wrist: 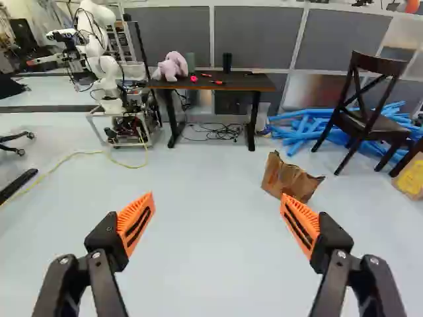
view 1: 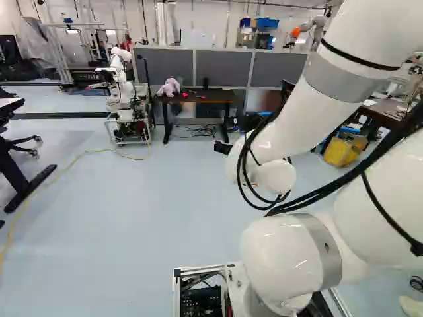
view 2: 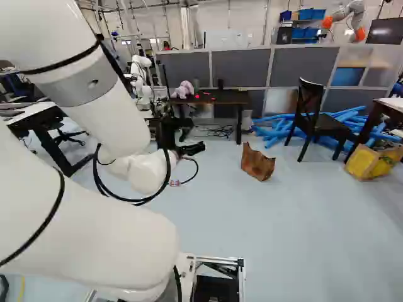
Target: Pick up the bag on the ground and place it on the table
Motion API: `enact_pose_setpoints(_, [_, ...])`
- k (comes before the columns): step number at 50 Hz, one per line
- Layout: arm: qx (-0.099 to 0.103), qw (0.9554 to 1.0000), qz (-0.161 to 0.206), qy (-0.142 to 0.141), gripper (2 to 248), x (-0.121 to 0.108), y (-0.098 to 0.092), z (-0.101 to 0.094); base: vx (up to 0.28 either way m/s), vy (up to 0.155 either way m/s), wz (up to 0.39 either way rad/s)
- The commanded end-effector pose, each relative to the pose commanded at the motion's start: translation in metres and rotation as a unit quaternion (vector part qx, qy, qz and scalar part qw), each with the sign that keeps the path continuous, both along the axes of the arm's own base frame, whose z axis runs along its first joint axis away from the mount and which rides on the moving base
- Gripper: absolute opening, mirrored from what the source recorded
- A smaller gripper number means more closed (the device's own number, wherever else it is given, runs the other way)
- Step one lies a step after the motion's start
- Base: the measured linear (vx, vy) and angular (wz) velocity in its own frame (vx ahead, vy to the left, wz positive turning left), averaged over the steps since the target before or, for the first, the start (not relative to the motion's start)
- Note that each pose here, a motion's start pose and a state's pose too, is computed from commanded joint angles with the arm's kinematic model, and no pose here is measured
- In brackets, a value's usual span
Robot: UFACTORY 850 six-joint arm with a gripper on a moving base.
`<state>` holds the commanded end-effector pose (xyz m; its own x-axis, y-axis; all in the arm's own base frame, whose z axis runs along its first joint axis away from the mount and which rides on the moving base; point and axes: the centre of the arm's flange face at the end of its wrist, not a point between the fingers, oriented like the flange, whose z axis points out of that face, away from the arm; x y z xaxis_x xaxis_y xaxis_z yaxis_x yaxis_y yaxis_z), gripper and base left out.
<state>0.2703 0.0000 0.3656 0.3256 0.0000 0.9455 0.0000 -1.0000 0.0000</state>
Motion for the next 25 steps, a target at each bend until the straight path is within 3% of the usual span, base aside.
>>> enact_pose_setpoints(25, [0.000,1.0000,0.000,0.000,247,0.0000,0.0000,0.0000,0.000,0.000,0.000])
